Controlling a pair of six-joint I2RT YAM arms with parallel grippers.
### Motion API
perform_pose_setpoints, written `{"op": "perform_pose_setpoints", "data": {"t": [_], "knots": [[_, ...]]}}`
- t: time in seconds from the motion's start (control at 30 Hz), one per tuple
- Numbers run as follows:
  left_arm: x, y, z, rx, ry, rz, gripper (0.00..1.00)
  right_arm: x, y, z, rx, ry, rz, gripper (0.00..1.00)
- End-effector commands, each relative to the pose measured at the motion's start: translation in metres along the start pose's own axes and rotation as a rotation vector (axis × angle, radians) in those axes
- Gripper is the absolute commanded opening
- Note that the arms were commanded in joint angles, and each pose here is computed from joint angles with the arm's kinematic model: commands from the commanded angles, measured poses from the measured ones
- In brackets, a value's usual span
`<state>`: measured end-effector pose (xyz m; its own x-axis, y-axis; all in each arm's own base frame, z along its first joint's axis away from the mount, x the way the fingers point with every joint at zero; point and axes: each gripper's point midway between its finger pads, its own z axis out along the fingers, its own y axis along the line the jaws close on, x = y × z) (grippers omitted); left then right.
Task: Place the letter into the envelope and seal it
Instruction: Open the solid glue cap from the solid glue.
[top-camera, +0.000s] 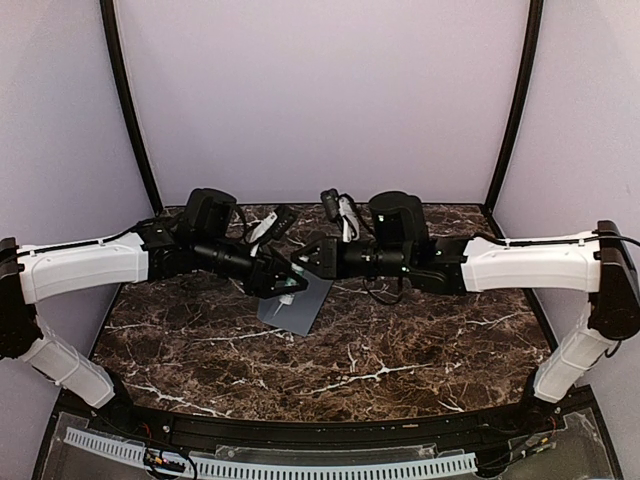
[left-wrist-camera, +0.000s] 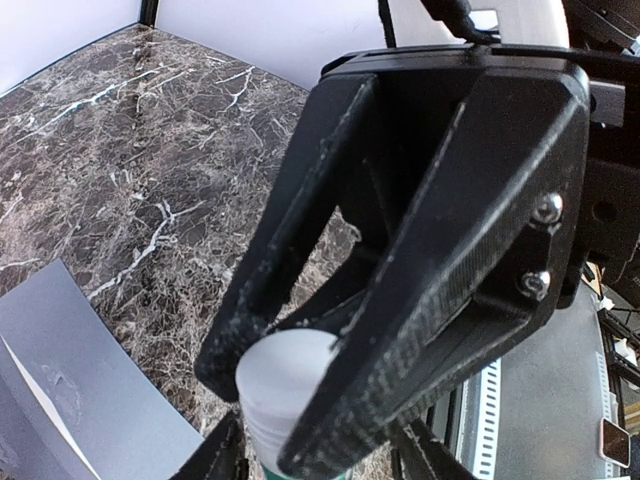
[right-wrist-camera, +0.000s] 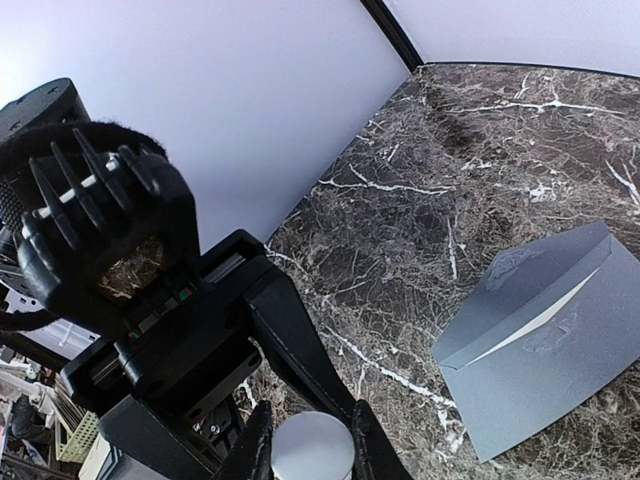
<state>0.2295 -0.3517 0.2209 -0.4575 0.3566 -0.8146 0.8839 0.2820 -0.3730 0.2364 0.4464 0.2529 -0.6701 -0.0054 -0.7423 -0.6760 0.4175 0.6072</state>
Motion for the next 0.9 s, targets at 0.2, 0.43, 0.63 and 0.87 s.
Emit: {"op": "perform_pose_setpoints", "data": {"t": [0.2, 0.43, 0.63, 0.87], "knots": [[0.001, -0.001, -0.001, -0.009, -0.001, 0.025, 0.28, -0.028, 0.012, -0.021, -0.009, -0.106, -0.015, 0.06], [0.001, 0.002, 0.000, -0.018, -0.004, 0.022, 0.00, -0.025, 0.008, -0.020, -0.003, -0.104, 0.001, 0.03], [0.005, 0.008, 0.001, -0.054, 0.011, 0.041, 0.00, -0.037, -0.006, -0.035, 0.019, -0.172, 0.053, 0.02], [0.021, 0.014, 0.010, -0.097, 0.090, 0.075, 0.00, -0.044, -0.016, -0.043, 0.057, -0.190, 0.047, 0.02]]}}
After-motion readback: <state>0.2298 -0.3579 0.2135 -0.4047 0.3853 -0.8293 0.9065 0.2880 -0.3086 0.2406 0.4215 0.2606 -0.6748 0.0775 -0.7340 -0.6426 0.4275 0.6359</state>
